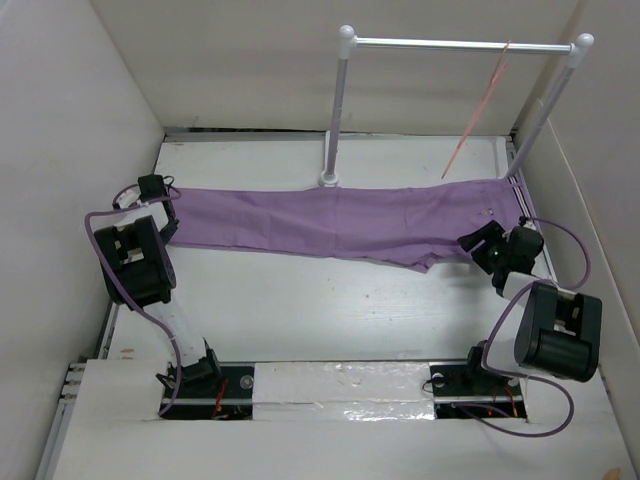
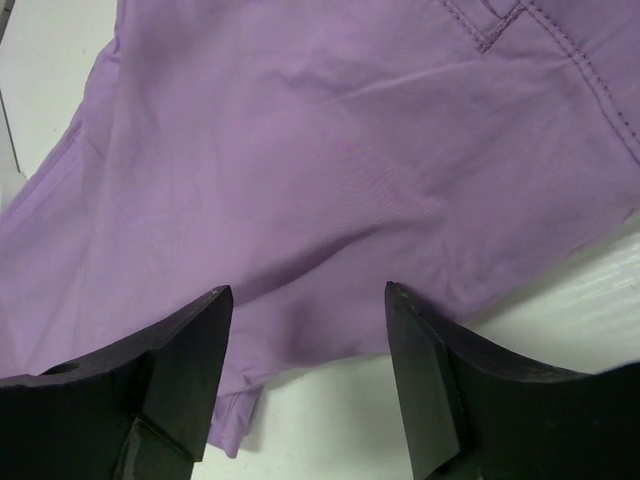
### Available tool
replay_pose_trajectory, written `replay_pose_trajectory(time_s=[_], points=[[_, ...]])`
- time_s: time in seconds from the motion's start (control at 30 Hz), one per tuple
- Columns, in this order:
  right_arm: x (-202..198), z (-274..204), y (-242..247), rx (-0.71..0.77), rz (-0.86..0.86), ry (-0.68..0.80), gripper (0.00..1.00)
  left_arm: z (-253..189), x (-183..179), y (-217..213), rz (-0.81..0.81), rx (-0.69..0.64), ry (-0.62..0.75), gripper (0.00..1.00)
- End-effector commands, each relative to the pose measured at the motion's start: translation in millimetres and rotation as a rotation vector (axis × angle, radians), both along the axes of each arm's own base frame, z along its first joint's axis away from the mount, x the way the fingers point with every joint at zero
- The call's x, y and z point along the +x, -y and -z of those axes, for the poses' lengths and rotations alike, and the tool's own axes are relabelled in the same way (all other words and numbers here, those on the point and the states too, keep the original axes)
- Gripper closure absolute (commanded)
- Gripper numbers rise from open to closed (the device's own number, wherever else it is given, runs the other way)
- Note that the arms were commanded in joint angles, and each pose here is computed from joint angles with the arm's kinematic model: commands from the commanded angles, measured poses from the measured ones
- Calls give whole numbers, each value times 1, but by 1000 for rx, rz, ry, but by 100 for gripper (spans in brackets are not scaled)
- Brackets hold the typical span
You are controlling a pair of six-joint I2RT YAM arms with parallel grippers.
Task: Place the trousers on the hanger
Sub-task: Fold the trousers at the center of the board.
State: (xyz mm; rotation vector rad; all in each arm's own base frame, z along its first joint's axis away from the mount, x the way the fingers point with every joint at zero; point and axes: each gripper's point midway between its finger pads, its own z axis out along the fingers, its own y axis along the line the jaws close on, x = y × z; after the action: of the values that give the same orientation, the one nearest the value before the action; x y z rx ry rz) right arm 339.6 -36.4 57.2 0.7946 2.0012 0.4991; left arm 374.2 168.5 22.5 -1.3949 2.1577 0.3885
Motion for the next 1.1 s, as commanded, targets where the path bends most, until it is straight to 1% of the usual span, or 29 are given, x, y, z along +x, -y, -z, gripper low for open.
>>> replay_pose_trajectory(time_s=[0.0, 0.03, 0.1, 0.17, 0.2, 0.3, 0.4, 0.47, 0.5, 0.6, 0.63, 0.7, 0.8, 0.83, 0.87, 0.97, 1.03, 1.07], points=[[8, 5, 2, -27, -1, 31, 30, 7, 9, 0, 12, -25, 6, 98], [9, 7, 2, -28, 1, 32, 29, 8, 10, 0, 16, -27, 4, 100], [9, 14, 3, -23, 3, 12, 27, 8, 11, 0, 20, -28, -2, 100], [11, 16, 3, -14, 8, 10, 28, 3, 11, -3, 22, -12, 0, 100], [11, 17, 3, -10, 8, 5, 31, -2, 11, -5, 22, 0, 4, 100], [11, 14, 6, -23, 18, 4, 47, -18, 14, -10, 30, 39, 22, 100], [10, 13, 3, -22, 14, -7, 47, -31, 13, -15, 34, 74, 24, 100], [6, 11, 3, -36, 15, 2, 44, -36, 13, -18, 36, 89, 29, 100], [3, 8, 3, -48, 15, 11, 40, -37, 13, -18, 45, 95, 28, 100], [-5, -9, -10, -105, -19, 60, 36, -39, 15, -18, 48, 95, 37, 100], [-10, -7, -13, -126, -23, 41, 35, -38, 16, -17, 53, 88, 38, 100], [-17, -16, -28, -171, -73, 68, 35, -39, 16, -17, 53, 89, 40, 100], [-34, -10, -48, -164, -129, 74, 34, -39, 16, -18, 57, 96, 35, 100], [-33, -18, -55, -178, -152, 108, 35, -39, 16, -18, 58, 96, 34, 100], [-39, -14, -57, -173, -151, 82, 36, -39, 17, -18, 59, 96, 39, 100], [-41, -22, -69, -150, -186, 107, 41, -35, 16, -16, 65, 87, 41, 100], [-39, -23, -69, -160, -180, 105, 43, -37, 18, -16, 66, 87, 46, 100], [-36, -19, -67, -166, -177, 82, 44, -38, 18, -16, 67, 86, 49, 100]])
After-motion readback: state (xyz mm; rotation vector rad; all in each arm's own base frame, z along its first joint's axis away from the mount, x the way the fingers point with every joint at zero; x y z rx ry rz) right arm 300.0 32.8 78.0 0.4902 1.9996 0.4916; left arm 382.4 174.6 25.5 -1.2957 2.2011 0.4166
